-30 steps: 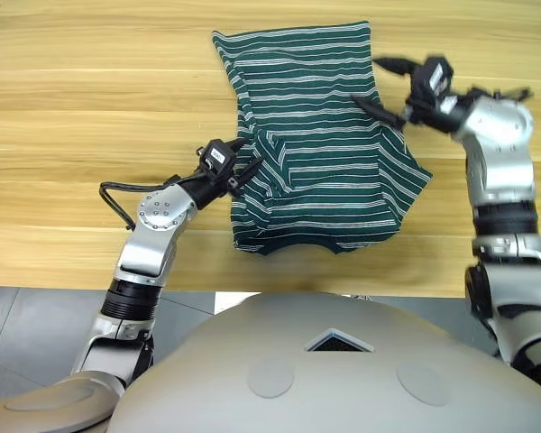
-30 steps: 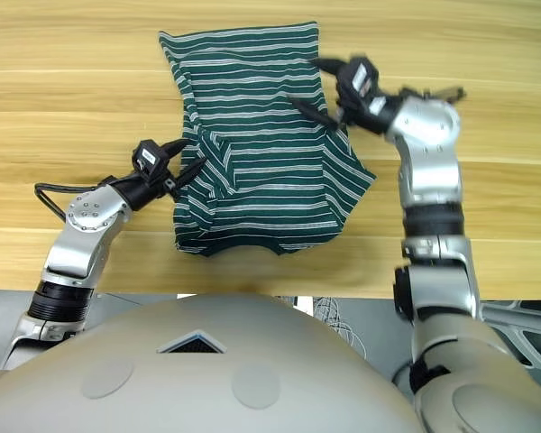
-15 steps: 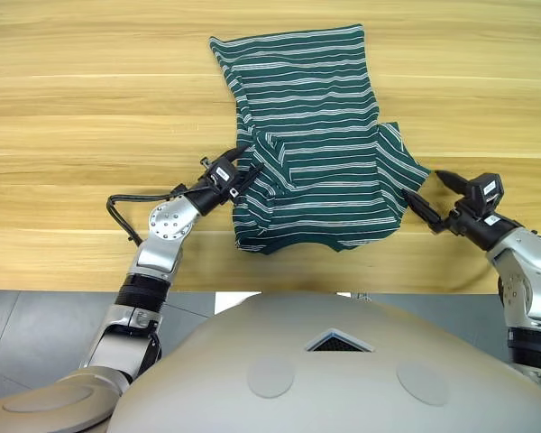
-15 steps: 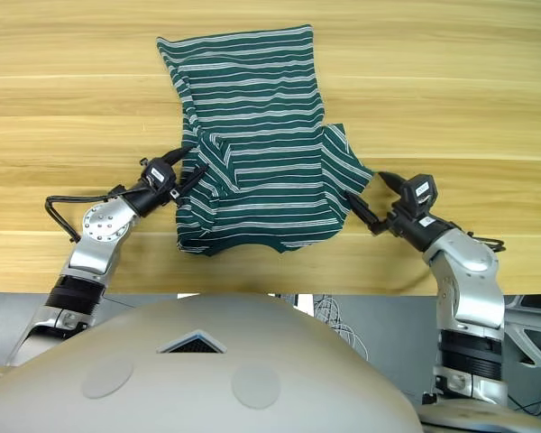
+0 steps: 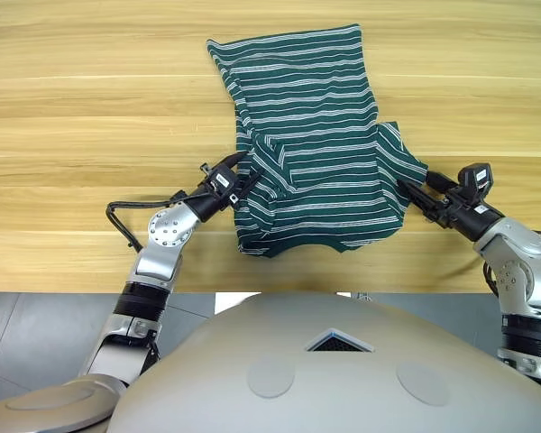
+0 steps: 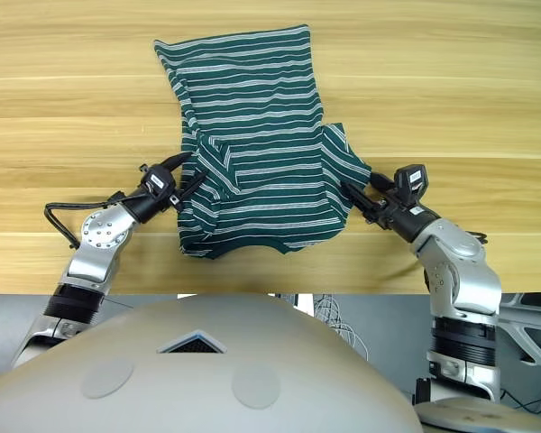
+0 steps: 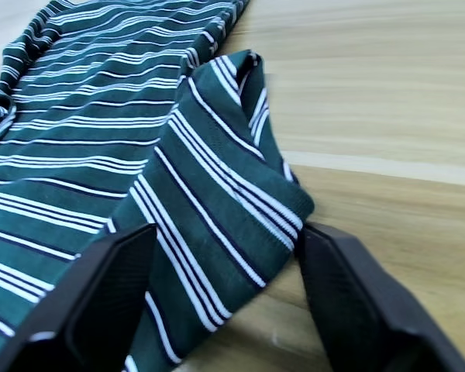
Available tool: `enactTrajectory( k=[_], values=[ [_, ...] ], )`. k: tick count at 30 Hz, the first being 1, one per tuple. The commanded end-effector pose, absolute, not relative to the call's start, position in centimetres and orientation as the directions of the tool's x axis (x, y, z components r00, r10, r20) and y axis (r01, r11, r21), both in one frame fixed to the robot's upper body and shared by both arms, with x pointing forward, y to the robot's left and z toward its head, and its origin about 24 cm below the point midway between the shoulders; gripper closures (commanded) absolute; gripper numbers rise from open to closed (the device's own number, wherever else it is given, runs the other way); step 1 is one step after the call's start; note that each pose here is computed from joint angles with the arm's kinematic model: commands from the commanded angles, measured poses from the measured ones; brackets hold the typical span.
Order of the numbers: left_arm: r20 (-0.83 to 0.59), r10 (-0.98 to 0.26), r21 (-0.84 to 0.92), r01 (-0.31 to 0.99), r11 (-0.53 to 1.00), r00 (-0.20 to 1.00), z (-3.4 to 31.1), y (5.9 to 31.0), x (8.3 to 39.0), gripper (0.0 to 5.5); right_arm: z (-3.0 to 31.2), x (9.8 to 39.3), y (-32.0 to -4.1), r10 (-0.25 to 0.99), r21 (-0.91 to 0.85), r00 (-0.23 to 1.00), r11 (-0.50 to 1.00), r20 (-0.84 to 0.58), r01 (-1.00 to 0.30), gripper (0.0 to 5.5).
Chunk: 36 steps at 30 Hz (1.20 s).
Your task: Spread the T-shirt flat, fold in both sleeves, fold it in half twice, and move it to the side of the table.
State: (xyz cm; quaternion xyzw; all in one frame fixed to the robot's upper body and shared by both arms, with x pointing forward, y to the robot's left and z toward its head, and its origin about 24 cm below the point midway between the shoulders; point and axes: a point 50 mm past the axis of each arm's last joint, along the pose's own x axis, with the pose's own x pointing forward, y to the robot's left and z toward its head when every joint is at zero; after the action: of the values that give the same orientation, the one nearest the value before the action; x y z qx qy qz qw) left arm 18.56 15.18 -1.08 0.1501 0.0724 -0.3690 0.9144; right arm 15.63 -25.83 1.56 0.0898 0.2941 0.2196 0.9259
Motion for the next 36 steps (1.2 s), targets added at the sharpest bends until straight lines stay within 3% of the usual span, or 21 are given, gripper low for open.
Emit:
enactTrajectory(
  k=[1, 14, 22, 26, 36],
  values=[
    [-0.319, -0.641, 0.209, 0.712, 0.671, 0.698, -2.1, 15.5, 17.7, 3.32, 0.7, 15.3, -25.6, 0.448, 0.325, 0.705, 0.892, -0.55, -0.313, 3.13],
    [-0.316, -0.64, 0.196, 0.709, 0.678, 0.7, -2.1, 15.5, 17.4, 3.32, 1.8, 17.0, -25.7, 0.434, 0.259, 0.748, 0.901, -0.503, -0.348, 5.49],
    [-0.319, -0.644, 0.193, 0.713, 0.674, 0.695, -2.2, 15.5, 17.4, 3.32, 4.3, 17.9, -24.9, 0.482, 0.126, 0.756, 0.868, -0.443, -0.479, 5.49],
    [-0.316, -0.643, 0.193, 0.711, 0.677, 0.698, -2.2, 15.1, 17.5, 3.32, 6.5, 17.9, -22.3, 0.62, -0.025, 0.656, 0.719, -0.431, -0.695, 5.49],
    [-0.315, -0.673, 0.187, 0.739, 0.647, 0.669, -2.3, 13.8, 17.7, 3.32, 5.6, 18.0, -19.0, 0.687, -0.16, 0.446, 0.44, -0.574, -0.884, 5.49]
  ],
)
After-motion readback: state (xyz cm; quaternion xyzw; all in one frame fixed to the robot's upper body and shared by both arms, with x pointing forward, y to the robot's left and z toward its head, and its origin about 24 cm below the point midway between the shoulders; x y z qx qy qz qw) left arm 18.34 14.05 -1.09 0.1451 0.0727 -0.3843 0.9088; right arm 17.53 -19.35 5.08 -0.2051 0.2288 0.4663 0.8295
